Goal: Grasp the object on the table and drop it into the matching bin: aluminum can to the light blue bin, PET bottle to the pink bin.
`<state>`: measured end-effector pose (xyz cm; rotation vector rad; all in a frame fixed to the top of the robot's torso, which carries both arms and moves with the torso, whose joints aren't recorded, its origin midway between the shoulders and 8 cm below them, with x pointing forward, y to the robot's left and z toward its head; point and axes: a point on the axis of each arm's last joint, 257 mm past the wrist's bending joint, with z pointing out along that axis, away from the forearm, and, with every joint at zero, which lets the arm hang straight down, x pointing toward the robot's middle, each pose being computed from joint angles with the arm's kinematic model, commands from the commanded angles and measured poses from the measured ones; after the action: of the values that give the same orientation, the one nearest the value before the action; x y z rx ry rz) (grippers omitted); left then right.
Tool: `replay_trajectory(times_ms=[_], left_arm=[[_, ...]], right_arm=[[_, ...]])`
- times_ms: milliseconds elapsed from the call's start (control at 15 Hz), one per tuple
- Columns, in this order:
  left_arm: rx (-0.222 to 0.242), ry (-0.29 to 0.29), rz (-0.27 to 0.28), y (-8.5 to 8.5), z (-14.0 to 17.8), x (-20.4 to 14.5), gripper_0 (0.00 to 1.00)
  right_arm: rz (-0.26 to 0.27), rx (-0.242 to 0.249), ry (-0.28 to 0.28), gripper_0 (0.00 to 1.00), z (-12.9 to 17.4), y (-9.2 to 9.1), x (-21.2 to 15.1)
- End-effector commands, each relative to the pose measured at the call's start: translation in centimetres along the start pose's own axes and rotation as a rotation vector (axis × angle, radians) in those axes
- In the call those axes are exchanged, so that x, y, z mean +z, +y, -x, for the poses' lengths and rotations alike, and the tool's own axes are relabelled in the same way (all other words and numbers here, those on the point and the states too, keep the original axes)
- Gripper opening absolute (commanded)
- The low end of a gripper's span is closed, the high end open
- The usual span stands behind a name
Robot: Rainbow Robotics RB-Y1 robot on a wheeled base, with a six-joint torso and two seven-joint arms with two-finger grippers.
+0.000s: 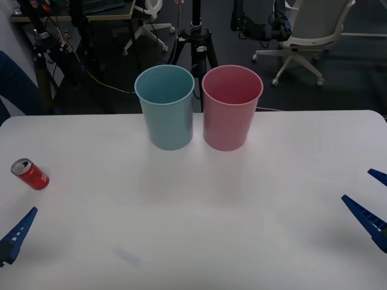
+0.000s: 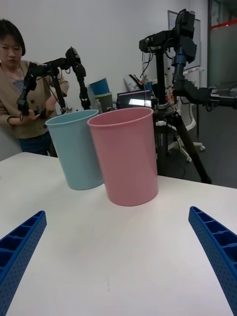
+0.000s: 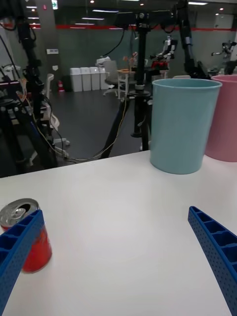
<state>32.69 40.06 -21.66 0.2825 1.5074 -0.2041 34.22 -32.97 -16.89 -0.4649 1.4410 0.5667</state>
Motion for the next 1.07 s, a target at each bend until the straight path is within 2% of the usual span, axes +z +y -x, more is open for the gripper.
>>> replay_trajectory(times_ms=[67,267,400,533,733,867,1067], left_arm=[[-0.015,0.026,0.054,1.0,-1.6,-0.6,1.0],[-0.045,0.041,0.089,1.9,-3.4,-0.4,1.0],[-0.061,0.033,0.084,2.7,-4.7,0.0,1.0],[-0.002,0.004,0.094,4.2,-4.9,1.2,1.0],[0.01,-0.006,0.112,5.2,-5.1,2.3,1.0],[0.046,-0.002,0.127,5.9,-5.7,2.7,1.0],[0.031,-0.004,0.133,6.7,-6.7,4.0,1.0]], right_arm=[[0.0,0.0,0.0,1.0,0.0,0.0,0.0],[0.0,0.0,0.0,1.0,0.0,0.0,0.0],[0.0,0.0,0.0,1.0,0.0,0.0,0.0],[0.0,0.0,0.0,1.0,0.0,0.0,0.0],[0.0,0.0,0.0,1.0,0.0,0.0,0.0],[0.0,0.0,0.0,1.0,0.0,0.0,0.0],[0.0,0.0,0.0,1.0,0.0,0.0,0.0]])
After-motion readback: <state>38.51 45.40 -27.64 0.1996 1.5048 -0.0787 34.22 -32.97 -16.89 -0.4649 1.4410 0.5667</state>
